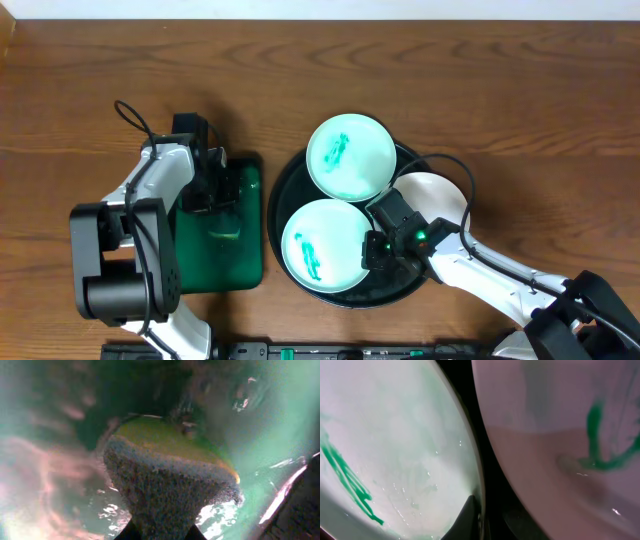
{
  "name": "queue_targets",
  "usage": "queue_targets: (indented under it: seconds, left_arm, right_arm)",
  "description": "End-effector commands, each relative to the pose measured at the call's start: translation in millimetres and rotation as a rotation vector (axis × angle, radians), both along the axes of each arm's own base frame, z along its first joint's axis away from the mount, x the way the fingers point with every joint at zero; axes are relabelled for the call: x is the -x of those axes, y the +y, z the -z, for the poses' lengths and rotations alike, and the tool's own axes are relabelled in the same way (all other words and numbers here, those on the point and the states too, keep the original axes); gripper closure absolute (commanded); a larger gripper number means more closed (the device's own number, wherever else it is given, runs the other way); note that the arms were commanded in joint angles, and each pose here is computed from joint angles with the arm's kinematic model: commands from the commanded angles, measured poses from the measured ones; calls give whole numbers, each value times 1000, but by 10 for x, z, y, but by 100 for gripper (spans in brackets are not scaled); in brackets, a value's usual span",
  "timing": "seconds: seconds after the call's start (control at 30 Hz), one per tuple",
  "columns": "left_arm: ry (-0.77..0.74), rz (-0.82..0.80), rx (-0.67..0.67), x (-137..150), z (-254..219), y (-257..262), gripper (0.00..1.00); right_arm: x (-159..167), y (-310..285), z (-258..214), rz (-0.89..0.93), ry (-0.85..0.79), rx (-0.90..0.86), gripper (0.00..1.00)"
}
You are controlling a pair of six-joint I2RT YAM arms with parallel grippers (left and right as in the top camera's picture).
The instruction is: Clean dirty plates on tray and stack at the side
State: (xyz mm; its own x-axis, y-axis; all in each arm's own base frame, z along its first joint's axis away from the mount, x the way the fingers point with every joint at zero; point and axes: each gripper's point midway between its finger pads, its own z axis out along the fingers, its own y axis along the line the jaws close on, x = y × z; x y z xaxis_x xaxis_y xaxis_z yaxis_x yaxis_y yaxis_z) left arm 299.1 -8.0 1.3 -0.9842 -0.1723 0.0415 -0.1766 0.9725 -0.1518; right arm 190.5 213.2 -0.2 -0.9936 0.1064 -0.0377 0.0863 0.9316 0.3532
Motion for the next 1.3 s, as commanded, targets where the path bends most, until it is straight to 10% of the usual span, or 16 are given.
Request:
queue_targets:
  seconds: [0.0,0.4,1.27]
  left_arm:
    - [-73,-4,8,-54,-215,-23,93]
    - [-287,-42,-54,-54,-980,69,93]
    - [-391,-58,-144,-259,-1094,227,93]
  right_arm:
    - [259,-14,159,-85,73,20,99]
    - [253,-8,157,-86,70,18,99]
    - [251,3,153,-96,66,12,99]
